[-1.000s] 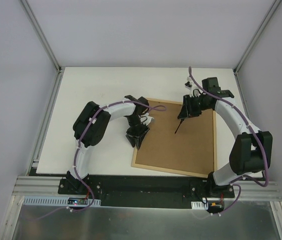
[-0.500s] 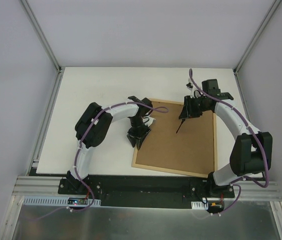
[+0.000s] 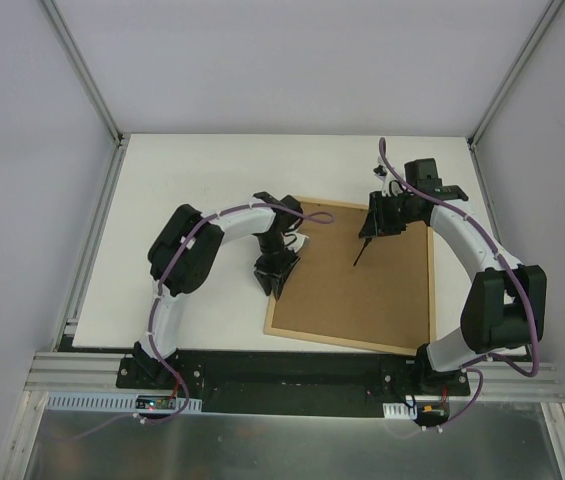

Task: Take the photo out of the frame
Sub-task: Adjust the photo frame at the center of the board.

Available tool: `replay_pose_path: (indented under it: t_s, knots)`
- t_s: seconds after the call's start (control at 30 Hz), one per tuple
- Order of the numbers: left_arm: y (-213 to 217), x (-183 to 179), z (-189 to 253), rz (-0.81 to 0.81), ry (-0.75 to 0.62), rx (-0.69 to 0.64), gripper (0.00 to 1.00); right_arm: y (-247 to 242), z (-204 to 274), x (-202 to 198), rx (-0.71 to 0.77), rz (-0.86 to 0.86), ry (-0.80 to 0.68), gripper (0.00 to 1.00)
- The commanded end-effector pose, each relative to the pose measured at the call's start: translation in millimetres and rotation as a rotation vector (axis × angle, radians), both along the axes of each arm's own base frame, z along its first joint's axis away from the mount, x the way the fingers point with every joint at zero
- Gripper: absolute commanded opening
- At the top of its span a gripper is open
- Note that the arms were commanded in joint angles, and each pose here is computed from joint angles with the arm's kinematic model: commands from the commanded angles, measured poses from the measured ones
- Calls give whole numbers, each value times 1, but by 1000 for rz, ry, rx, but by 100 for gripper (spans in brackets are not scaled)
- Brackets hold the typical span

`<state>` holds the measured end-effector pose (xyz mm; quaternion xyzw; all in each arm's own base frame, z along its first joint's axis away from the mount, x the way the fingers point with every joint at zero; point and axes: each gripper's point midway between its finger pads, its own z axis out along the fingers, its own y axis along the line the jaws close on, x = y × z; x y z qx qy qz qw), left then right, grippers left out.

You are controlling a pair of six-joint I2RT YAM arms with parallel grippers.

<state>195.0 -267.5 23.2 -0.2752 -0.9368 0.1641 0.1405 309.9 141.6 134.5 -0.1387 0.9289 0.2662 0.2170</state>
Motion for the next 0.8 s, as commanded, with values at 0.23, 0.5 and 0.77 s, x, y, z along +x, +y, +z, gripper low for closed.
replay_pose_path:
  t_s: [0.23,0.5,0.77]
  knots:
    - [-5,21,17,99,-5,-232,0,13,8,2,68,33,10,0]
    - [-1,34,23,148,-21,-253,0,14,10,2,92,27,18,0]
    - [1,30,20,68,-104,-109,34,5,5,8,41,-23,-10,0]
